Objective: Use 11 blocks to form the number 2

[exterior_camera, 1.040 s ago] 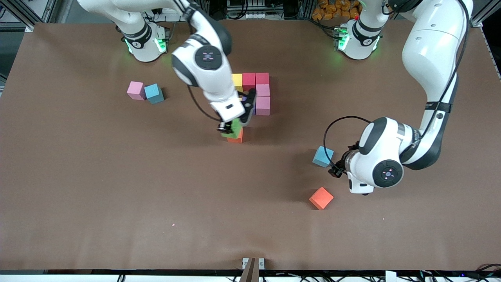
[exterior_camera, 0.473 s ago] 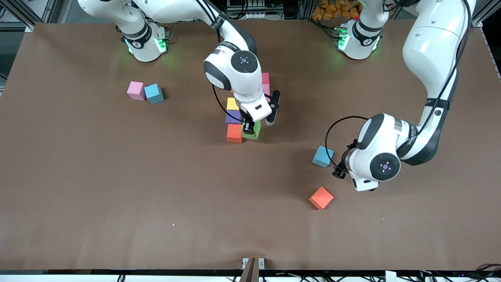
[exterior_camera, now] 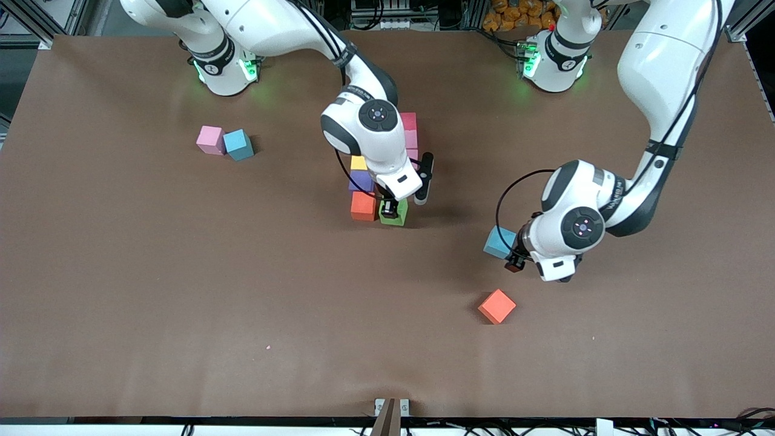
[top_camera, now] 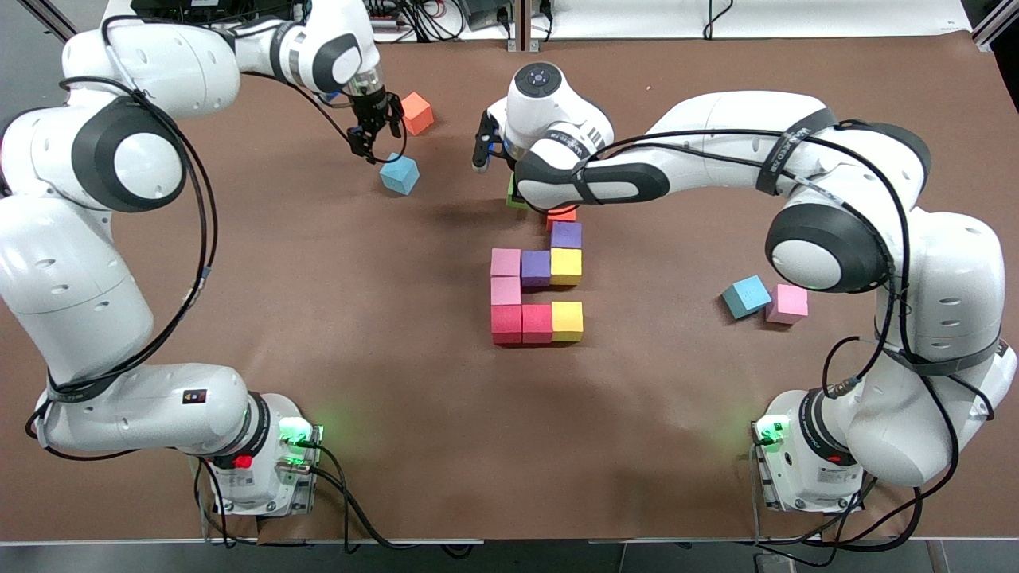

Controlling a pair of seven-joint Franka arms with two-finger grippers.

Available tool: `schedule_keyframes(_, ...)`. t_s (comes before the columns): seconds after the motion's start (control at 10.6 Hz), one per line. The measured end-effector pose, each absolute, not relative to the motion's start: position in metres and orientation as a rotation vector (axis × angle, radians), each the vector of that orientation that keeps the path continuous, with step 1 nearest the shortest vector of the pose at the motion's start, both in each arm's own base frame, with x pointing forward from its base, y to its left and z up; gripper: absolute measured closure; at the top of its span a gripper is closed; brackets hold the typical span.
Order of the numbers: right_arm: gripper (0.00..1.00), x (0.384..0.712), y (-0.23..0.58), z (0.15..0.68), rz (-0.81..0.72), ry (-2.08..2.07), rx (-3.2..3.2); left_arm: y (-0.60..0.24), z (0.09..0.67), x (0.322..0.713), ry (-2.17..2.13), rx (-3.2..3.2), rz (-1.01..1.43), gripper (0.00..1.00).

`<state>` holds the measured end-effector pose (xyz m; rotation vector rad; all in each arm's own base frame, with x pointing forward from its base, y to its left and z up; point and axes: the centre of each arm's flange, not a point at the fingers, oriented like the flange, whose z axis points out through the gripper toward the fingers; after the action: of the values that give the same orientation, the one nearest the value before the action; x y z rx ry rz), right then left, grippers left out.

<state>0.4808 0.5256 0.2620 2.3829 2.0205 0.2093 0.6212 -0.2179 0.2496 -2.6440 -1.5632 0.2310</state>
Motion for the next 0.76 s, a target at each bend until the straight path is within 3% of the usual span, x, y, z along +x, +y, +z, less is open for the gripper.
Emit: schedule_keyframes(0.76, 0.47, 0.471, 0.517, 0.235, 0.119, 2.089, 2.319, -0.229, 0.218, 0.600, -1.549, -2.673, 0.242, 0.00)
